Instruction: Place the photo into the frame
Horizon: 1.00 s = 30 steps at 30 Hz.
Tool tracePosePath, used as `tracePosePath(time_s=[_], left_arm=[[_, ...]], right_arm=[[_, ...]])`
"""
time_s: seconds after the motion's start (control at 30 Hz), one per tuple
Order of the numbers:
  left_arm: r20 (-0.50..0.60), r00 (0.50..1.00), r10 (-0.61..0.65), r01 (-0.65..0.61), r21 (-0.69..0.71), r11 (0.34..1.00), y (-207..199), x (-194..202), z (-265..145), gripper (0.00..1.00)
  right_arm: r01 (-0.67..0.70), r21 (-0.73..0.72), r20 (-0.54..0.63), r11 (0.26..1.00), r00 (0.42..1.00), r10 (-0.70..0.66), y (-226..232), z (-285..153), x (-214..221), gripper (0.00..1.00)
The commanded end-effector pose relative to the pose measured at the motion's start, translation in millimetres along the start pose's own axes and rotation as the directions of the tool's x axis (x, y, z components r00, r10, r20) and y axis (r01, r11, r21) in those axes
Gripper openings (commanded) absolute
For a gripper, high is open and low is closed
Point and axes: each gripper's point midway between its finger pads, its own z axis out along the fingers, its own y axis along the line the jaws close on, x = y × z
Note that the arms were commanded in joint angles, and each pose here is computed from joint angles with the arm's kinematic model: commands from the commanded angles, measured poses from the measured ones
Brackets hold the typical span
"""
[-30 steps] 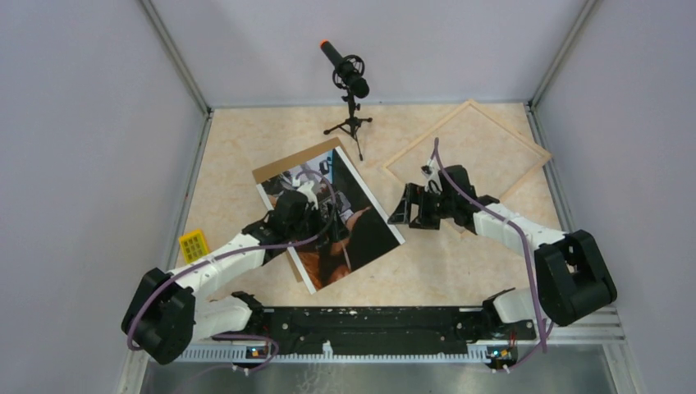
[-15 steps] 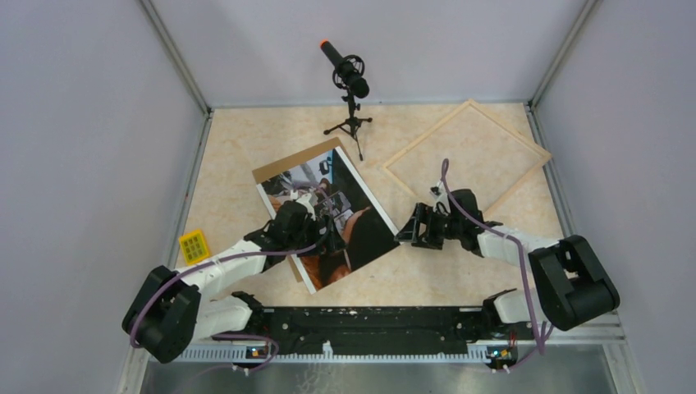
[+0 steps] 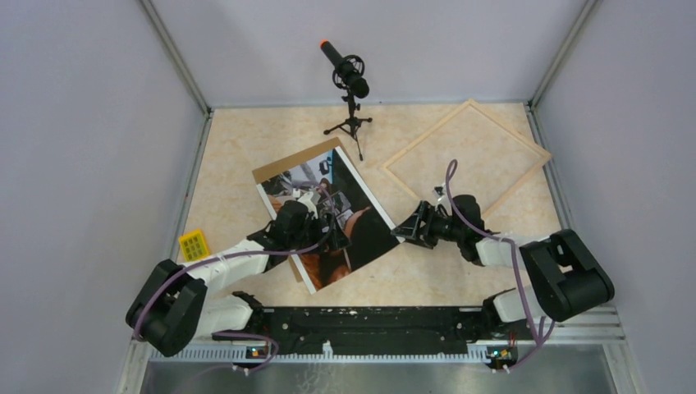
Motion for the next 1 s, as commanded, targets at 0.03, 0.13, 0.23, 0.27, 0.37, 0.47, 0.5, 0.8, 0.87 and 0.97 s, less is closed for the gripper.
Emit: tracePosePath(time_s=[0.03, 0.13, 0.23, 0.27, 0.37, 0.47, 0.5, 0.8, 0.87, 0.97], left_arm=[[-0.027, 1.000, 0.004, -0.004, -0.009, 1.000, 8, 10, 3, 0.98], [-0.025, 1.000, 0.003, -0.003, -0.001, 1.000, 7, 10, 3, 0.98], [-0.027, 1.000, 0.000, 0.000, 0.009, 1.000, 6, 11, 3, 0.98], [-0.027, 1.000, 0.000, 0.001, 0.017, 1.000, 4, 11, 3, 0.98], [-0.020, 1.000, 0.003, -0.002, 0.027, 1.000, 2, 10, 2, 0.98], [-0.007, 1.000, 0.013, -0.012, 0.031, 0.999, -1, 6, -1, 0.98], [-0.003, 1.000, 0.015, -0.015, 0.036, 0.999, -2, 5, -2, 0.98], [0.074, 0.995, 0.066, -0.072, 0.080, 0.994, -31, -22, -32, 0.98], [0.115, 0.988, 0.104, -0.114, 0.083, 0.990, -45, -38, -47, 0.98], [0.203, 0.966, 0.159, -0.178, 0.080, 0.981, -66, -64, -76, 0.98]], right_arm=[[0.015, -0.111, 0.042, 0.994, 0.999, -0.011, 25, 7, -14, 0.67], [0.004, -0.181, 0.049, 0.984, 0.999, 0.005, 39, 6, -15, 0.67], [-0.027, -0.213, 0.090, 0.977, 0.995, 0.047, 49, 9, -20, 0.61], [-0.040, -0.210, 0.106, 0.977, 0.992, 0.063, 51, 13, -21, 0.57], [-0.060, -0.178, 0.191, 0.982, 0.977, 0.095, 54, 28, -18, 0.45], [-0.064, -0.132, 0.266, 0.989, 0.959, 0.097, 56, 44, -14, 0.41], [-0.064, -0.124, 0.312, 0.990, 0.945, 0.100, 57, 46, -18, 0.38], [-0.082, 0.100, 0.443, 0.992, 0.896, 0.030, 51, 35, -32, 0.11], [-0.016, 0.213, 0.425, 0.977, 0.902, -0.078, 57, 17, -38, 0.05], [0.074, 0.418, 0.418, 0.905, 0.869, -0.265, 64, -38, -58, 0.00]])
